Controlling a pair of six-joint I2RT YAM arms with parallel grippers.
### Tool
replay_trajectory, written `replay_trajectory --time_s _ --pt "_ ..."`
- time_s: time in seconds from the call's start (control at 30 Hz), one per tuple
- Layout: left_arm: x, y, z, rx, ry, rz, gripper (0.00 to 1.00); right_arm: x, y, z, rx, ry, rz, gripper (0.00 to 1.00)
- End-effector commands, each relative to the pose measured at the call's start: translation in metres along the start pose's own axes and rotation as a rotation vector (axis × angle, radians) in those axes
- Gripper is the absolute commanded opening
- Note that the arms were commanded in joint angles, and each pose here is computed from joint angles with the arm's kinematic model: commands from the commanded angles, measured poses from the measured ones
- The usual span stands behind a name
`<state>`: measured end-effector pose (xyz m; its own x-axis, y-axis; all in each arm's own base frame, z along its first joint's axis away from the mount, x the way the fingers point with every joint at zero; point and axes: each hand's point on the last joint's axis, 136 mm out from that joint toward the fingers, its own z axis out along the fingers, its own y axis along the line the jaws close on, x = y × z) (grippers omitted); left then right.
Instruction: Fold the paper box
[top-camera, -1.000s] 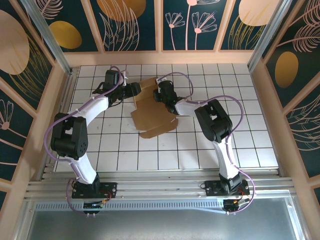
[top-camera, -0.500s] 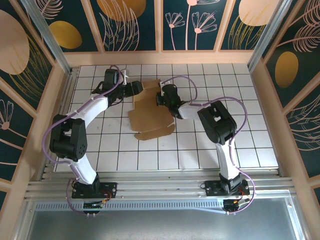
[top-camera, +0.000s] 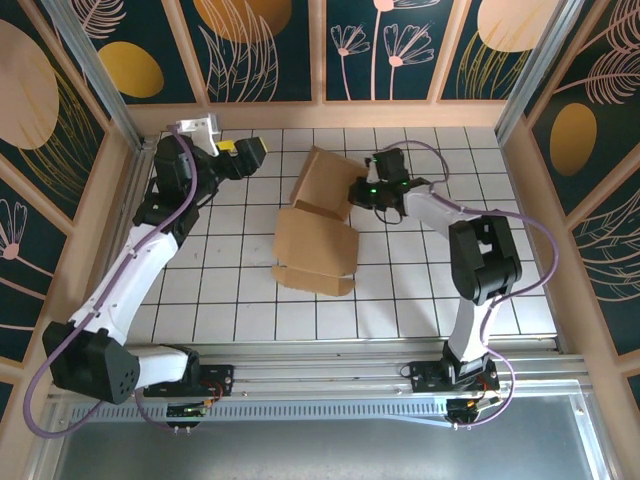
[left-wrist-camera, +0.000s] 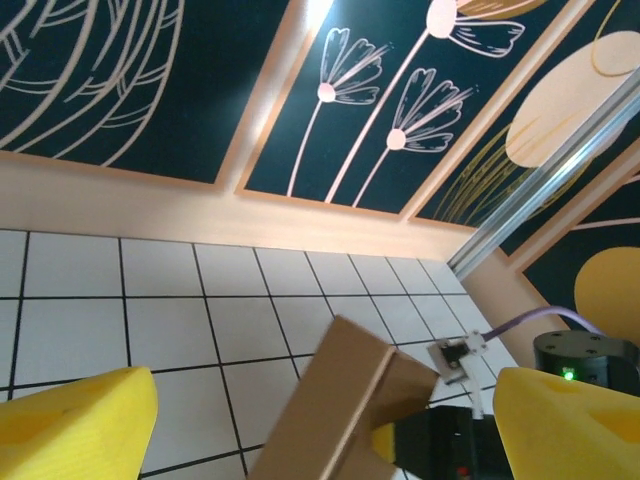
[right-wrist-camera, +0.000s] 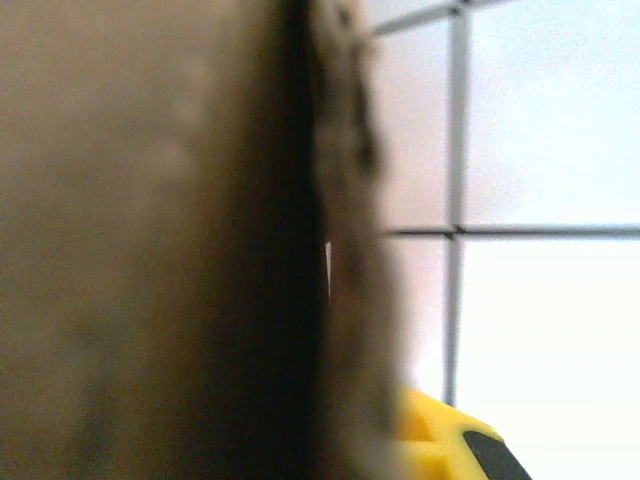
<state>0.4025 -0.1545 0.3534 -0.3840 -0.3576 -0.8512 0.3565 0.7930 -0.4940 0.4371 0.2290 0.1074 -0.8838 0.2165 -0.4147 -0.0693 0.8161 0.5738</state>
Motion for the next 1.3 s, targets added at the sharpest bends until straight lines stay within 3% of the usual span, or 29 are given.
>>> replay_trajectory --time_s 0.0,0.13,0.27,0.33,0.4,0.5,0.6,0.8,0.93,1.03,1.1,1.2,1.27 --pt "0.013 0.013 0.007 -0.024 -0.011 -0.020 0.87 0.034 -0.012 -0.025 -0.013 0.091 0.288 0.00" --pt "0.021 0.016 0.017 -0.017 0.015 -0.055 0.87 0.035 -0.030 -0.036 0.029 -0.041 0.551 0.01" --pt "0.029 0.022 0.026 -0.036 0.062 -0.064 0.87 0.046 -0.044 -0.035 0.060 -0.038 0.796 0.15" --pt "0.031 0.022 0.027 -0.035 0.068 -0.066 0.88 0.054 -0.045 -0.033 0.031 -0.029 0.918 0.27" --pt "0.033 0.024 0.027 -0.038 0.067 -0.069 0.88 0.061 -0.043 -0.033 -0.017 -0.023 0.995 0.29" --pt "0.034 0.026 0.026 -0.044 0.061 -0.068 0.88 0.068 -0.041 -0.036 -0.068 -0.019 1.035 0.34" --pt "0.034 0.026 0.026 -0.045 0.061 -0.069 0.89 0.067 -0.037 -0.048 -0.055 -0.033 0.964 0.35" --pt "0.035 0.011 0.024 0.034 0.085 -0.063 0.88 0.023 -0.009 -0.116 -0.031 -0.281 0.647 0.39" --pt "0.050 -0.026 0.018 0.220 0.149 -0.045 0.86 -0.035 0.051 -0.154 -0.132 -0.439 0.054 0.47" --pt "0.068 -0.054 0.012 0.275 0.203 0.022 0.86 -0.046 0.086 -0.153 -0.145 -0.422 -0.481 0.58" --pt "0.083 -0.072 0.005 0.295 0.230 0.067 0.87 -0.043 0.089 -0.135 -0.121 -0.375 -0.796 0.58" --pt "0.103 -0.093 -0.011 0.370 0.262 0.069 0.87 -0.042 0.067 -0.101 -0.011 -0.289 -1.105 0.57" --pt "0.121 -0.114 -0.026 0.446 0.301 0.104 0.87 -0.040 0.053 -0.079 -0.011 -0.203 -1.241 0.60"
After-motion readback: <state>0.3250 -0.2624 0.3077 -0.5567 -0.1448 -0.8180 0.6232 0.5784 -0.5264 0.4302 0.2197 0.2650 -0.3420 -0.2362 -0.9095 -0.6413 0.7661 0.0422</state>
